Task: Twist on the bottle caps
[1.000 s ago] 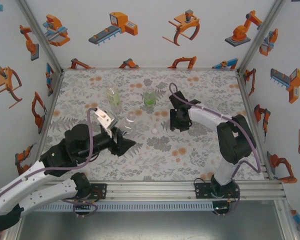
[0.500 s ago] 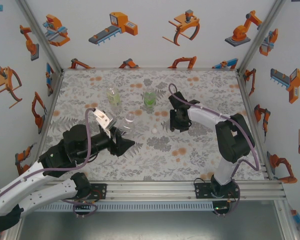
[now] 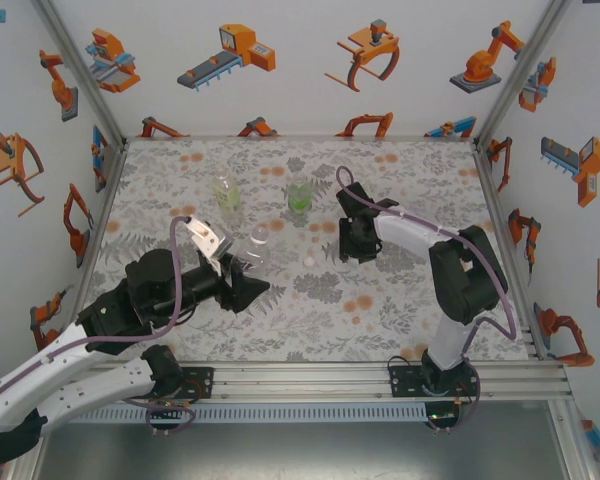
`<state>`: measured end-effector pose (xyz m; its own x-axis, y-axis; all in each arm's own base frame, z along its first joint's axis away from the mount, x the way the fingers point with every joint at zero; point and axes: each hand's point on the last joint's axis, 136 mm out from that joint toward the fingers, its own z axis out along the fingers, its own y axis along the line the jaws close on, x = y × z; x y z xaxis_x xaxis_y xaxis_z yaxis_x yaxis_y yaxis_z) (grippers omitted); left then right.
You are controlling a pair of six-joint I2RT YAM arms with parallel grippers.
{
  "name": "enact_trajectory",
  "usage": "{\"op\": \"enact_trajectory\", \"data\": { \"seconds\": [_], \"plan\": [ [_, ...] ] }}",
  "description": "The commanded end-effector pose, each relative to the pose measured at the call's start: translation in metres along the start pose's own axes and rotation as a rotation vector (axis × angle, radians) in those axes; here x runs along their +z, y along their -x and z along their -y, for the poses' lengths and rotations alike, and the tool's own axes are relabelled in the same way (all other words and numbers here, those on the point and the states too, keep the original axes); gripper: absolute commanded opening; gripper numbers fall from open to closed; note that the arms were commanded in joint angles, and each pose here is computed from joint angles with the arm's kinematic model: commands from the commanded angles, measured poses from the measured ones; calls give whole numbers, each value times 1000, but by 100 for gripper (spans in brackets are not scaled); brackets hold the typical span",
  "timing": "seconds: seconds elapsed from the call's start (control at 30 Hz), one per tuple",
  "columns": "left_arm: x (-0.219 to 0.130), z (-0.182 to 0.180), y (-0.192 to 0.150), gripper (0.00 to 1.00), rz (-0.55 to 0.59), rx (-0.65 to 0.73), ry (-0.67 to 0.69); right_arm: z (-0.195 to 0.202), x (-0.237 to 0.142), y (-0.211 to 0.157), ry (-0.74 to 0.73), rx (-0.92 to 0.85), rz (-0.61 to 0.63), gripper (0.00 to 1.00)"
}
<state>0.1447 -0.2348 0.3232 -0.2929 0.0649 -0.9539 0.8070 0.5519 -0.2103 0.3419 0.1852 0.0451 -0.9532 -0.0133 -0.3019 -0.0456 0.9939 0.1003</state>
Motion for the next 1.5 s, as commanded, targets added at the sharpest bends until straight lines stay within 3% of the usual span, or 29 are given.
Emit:
{"op": "enact_trajectory", "data": {
  "seconds": [0.0, 0.23, 0.6, 0.87, 1.0, 1.1, 1.23, 1.47],
  "plan": [
    [-2, -2, 6, 0, 33, -12, 9, 0, 3, 3, -10, -3, -1, 44],
    [-1, -3, 6, 0, 29, -15, 9, 3, 13, -6, -15, 3, -24, 43],
    [0, -2, 6, 0, 28, -17, 8, -1, 14, -13, 41, 55, -32, 28],
    [4, 0, 8, 0, 24, -21, -6, -14, 15, -19, 388, 293, -22, 23],
    [7, 4, 10, 0, 17, -21, -20, 6, 22, -28, 476, 450, -20, 23],
    [9, 5, 13, 0, 11, -18, -25, 34, 27, -43, 414, 513, -30, 29],
    [12, 7, 15, 0, 9, -17, -35, 60, 23, -56, 257, 463, -46, 37],
    [16, 9, 15, 0, 0, -17, -44, 65, 13, -46, 171, 400, -50, 45]
  ]
}}
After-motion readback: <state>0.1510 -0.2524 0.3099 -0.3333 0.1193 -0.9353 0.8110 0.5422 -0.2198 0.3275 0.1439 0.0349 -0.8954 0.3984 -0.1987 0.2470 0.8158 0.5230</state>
